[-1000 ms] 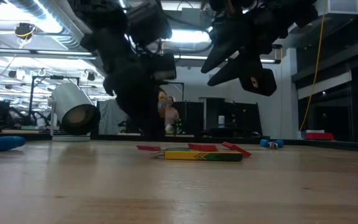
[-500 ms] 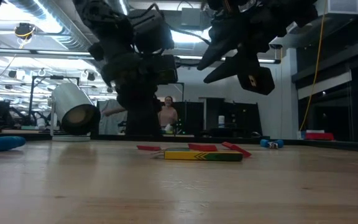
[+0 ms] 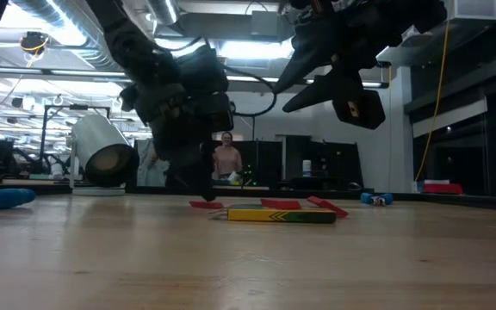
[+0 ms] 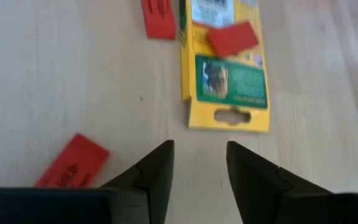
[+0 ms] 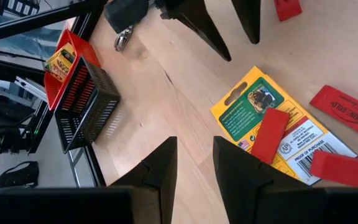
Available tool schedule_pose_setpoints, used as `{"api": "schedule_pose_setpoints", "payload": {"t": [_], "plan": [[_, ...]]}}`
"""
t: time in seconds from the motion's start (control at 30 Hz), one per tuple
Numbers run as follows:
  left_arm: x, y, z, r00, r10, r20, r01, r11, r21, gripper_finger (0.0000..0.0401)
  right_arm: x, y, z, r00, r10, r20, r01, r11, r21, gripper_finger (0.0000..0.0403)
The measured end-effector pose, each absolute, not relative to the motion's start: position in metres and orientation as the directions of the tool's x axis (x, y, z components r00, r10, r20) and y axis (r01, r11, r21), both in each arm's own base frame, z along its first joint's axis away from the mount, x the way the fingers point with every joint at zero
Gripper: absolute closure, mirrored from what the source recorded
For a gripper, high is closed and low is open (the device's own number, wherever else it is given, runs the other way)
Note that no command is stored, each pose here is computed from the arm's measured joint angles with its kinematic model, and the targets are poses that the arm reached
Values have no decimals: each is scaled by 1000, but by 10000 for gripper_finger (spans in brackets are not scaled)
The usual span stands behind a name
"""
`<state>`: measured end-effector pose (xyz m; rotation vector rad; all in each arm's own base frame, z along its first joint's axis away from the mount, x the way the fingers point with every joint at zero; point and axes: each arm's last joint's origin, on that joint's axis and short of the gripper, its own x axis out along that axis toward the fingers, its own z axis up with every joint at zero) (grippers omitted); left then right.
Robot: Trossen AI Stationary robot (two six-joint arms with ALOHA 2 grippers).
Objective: Pick & Place School Supplies
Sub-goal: Put the yellow crayon box into the red basket
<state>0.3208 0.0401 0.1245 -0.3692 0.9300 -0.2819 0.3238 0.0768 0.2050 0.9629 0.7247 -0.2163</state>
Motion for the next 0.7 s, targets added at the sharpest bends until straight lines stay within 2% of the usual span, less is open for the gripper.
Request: {"api": "schedule_pose_setpoints", "payload": {"t": [0.33, 0.7], "plan": [[324, 44, 106, 569, -478, -670, 68, 839, -541, 257, 324, 78, 205, 749, 137, -648, 481, 562, 673, 296], [328, 42, 107, 597, -468, -651, 86, 845, -528, 257, 323, 79, 205, 746, 138, -651, 488, 552, 676, 296]]}}
